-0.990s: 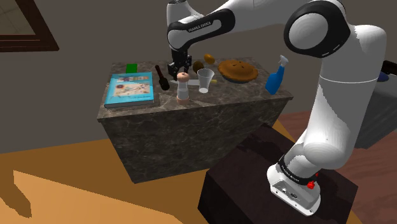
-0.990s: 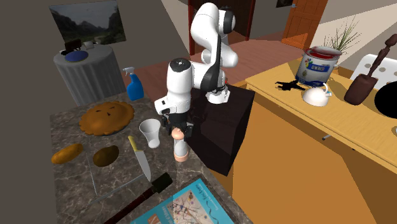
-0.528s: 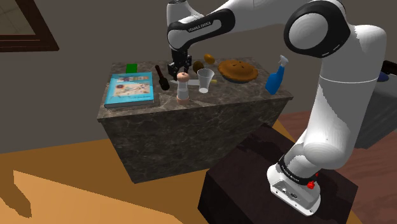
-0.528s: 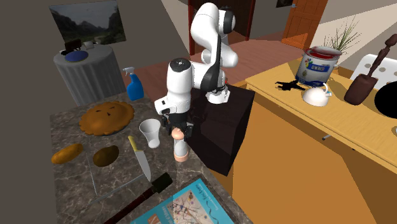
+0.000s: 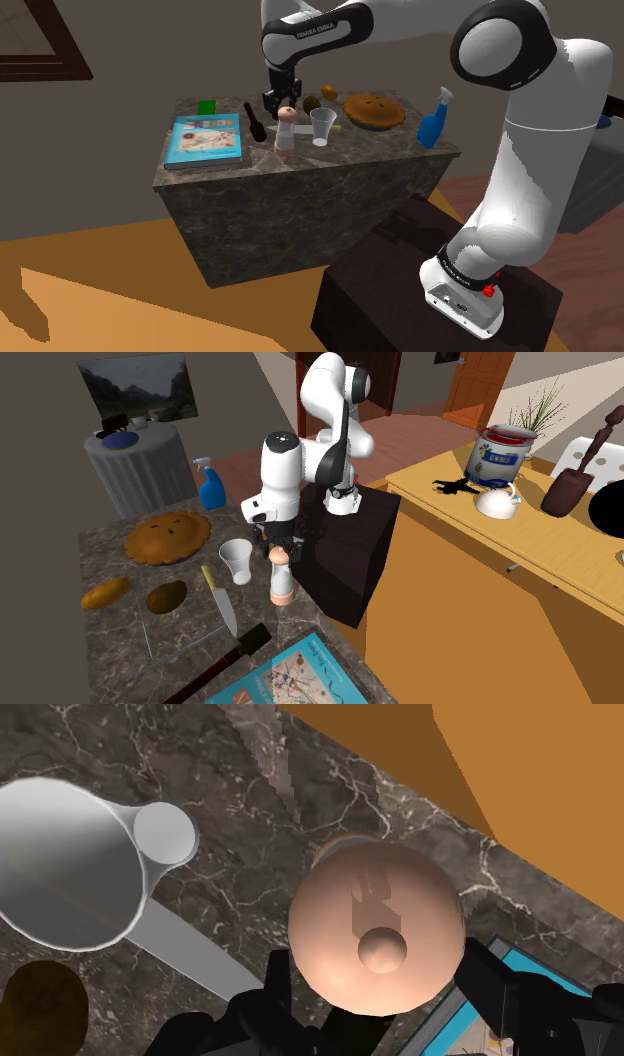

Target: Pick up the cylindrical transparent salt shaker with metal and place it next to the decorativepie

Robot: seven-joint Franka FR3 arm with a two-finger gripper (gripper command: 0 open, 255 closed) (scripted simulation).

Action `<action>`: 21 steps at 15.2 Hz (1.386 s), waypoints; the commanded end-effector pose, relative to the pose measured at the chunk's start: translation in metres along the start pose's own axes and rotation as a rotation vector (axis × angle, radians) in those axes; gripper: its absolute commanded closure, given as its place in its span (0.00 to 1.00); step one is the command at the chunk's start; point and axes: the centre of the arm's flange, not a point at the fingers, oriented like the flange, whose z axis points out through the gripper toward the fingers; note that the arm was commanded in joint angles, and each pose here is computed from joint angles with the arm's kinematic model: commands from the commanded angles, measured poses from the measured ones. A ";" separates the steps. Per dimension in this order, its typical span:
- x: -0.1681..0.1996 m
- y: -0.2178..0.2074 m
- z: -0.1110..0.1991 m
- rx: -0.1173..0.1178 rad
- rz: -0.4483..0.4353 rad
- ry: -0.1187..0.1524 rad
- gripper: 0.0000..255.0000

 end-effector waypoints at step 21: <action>0.004 0.011 -0.116 0.000 0.000 0.000 1.00</action>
